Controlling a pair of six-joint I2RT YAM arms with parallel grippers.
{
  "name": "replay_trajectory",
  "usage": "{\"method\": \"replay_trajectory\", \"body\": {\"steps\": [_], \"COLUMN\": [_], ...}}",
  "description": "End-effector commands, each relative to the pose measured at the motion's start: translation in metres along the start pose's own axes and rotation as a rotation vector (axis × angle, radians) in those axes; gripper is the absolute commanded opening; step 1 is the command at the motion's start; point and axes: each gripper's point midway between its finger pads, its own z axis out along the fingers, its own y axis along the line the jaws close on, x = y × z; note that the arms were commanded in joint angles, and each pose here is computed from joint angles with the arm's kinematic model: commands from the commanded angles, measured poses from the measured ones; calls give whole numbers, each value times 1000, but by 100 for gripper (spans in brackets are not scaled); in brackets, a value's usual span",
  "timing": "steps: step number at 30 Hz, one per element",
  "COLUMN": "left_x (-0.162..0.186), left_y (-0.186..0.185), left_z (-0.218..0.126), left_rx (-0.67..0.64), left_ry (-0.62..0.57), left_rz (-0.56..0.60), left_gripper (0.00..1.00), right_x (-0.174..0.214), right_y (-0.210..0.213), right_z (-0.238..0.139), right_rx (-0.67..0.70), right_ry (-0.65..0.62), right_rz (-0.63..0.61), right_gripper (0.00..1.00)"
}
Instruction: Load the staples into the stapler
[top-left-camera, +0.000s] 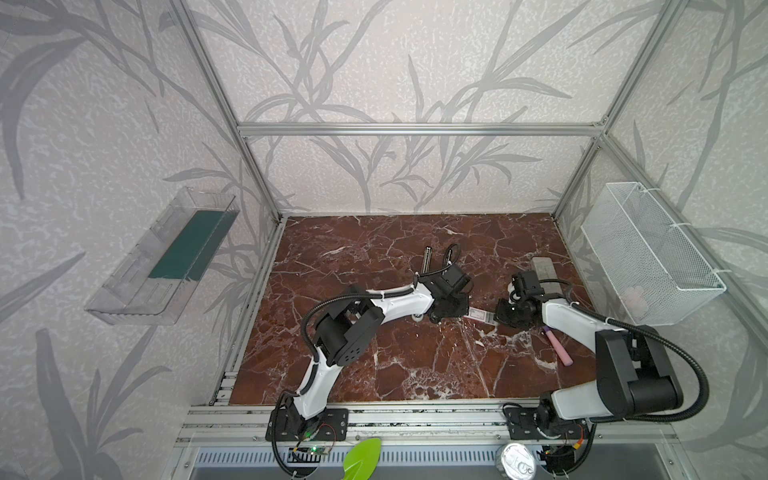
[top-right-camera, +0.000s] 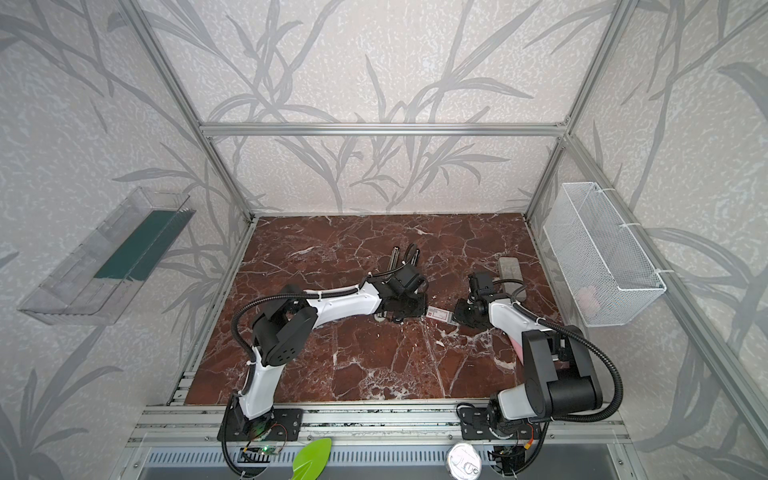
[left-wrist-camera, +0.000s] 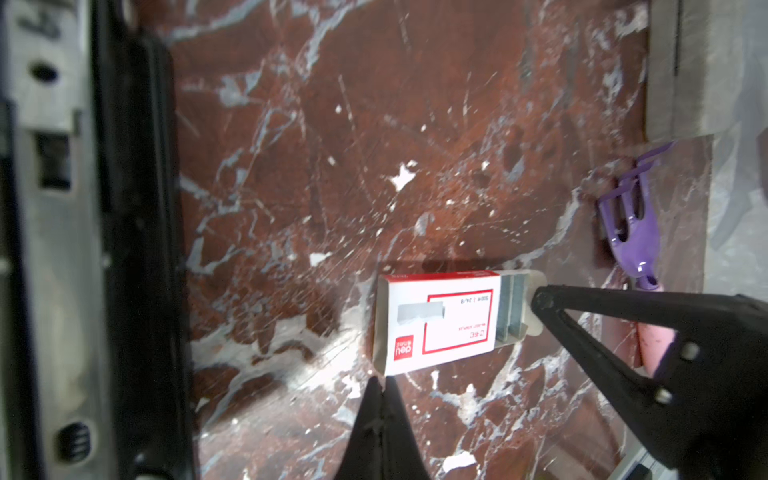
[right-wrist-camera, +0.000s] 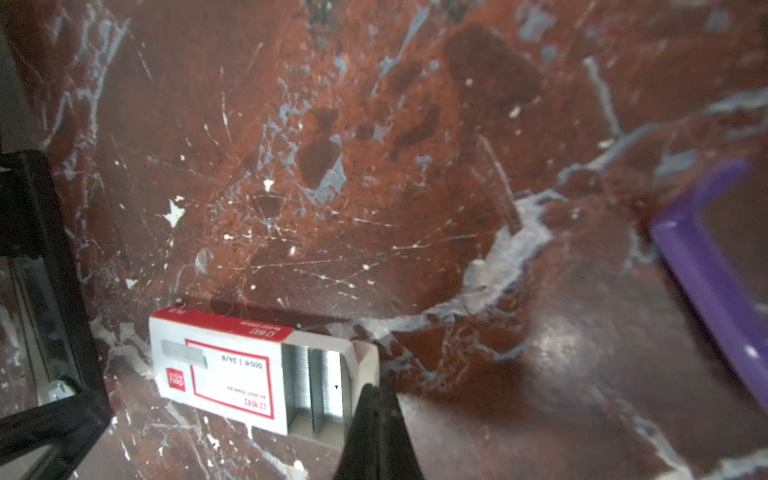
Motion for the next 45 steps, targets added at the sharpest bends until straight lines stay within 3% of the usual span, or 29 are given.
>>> {"method": "replay_trajectory", "body": {"steps": [1, 4, 7, 13, 23, 27, 35, 45], "left_x": [0, -1, 1, 9, 9, 9, 10, 2], "left_y": [3, 0, -1, -6, -12, -11, -8, -3], "left_z": [7, 10, 12, 24, 35, 37, 40, 36], "left_rx": [-24, -20, -7, 33, 60, 53, 40, 34], "left_ry": [26, 39, 54, 91, 107, 112, 118, 103], "left_rz": [15, 15, 10, -17, -28, -24, -28, -28], "left_gripper": [0, 0, 25, 33, 30, 23, 0, 0], "right_x": [3, 3, 2, 3, 5, 6, 4, 4], "right_y": [-7, -7, -6, -5, -4, -5, -8, -21], "right_z": [-5, -6, -6, -5, -2, -1, -2, -7], "right_rx": [17, 12, 6, 1, -12, -11, 11, 37], "right_ry": [1, 1, -2, 0, 7, 10, 4, -5], "right_rz": [-3, 2, 4, 7, 12, 14, 13, 48], "right_gripper": [0, 0, 0, 0, 0, 0, 0, 0]}}
